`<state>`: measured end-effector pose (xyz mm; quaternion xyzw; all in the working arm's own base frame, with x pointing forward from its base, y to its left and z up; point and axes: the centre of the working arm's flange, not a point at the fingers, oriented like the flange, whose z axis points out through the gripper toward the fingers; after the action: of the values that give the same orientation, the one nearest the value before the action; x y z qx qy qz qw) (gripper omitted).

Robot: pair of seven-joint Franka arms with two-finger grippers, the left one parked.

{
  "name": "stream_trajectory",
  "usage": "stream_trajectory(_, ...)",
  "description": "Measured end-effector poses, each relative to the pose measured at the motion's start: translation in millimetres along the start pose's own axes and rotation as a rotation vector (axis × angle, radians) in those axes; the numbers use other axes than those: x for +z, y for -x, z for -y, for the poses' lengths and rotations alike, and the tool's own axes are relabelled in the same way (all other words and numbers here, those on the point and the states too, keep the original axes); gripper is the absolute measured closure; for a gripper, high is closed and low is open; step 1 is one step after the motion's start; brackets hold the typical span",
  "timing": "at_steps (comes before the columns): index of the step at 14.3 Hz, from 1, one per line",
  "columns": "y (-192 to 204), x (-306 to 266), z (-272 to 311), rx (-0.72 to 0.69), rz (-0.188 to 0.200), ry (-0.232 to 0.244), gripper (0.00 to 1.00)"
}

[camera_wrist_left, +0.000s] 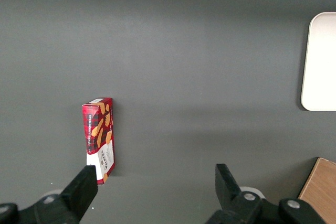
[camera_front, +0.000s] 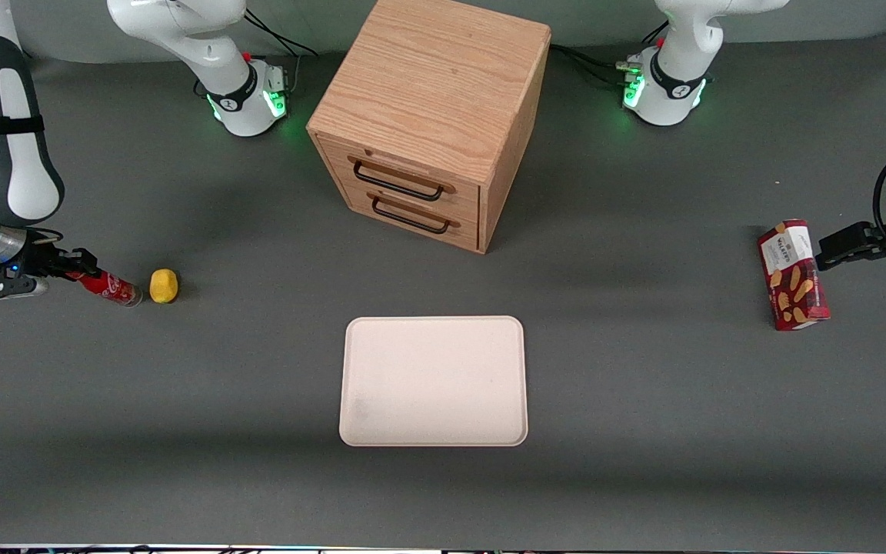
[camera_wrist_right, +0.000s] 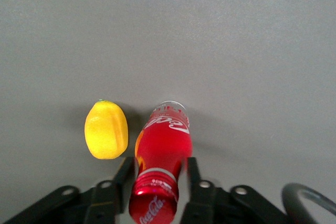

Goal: Place coke bottle on tray
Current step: 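Close the right gripper around the bottle's neck and lift it, then carry the held bottle with the right gripper over to the white tray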

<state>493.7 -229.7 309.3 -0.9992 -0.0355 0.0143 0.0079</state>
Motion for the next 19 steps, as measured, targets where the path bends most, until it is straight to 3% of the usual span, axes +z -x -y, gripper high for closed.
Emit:
stream_trajectory(1,-0.5,-1.1,-0.2,0.0,-0.002,0.001,0.64)
stream_trajectory(6,-1.3,-1.1,1.2,-0.009,0.0,-0.001,0.64)
stream_trajectory(9,-11.7,-13.4,10.4,-0.033,0.032,-0.029,0.64)
stream_trajectory(12,-41.0,-61.2,23.1,-0.076,0.041,-0.051,0.64)
stream_trajectory(19,-103.4,-199.0,112.4,-0.118,0.047,-0.03,0.64)
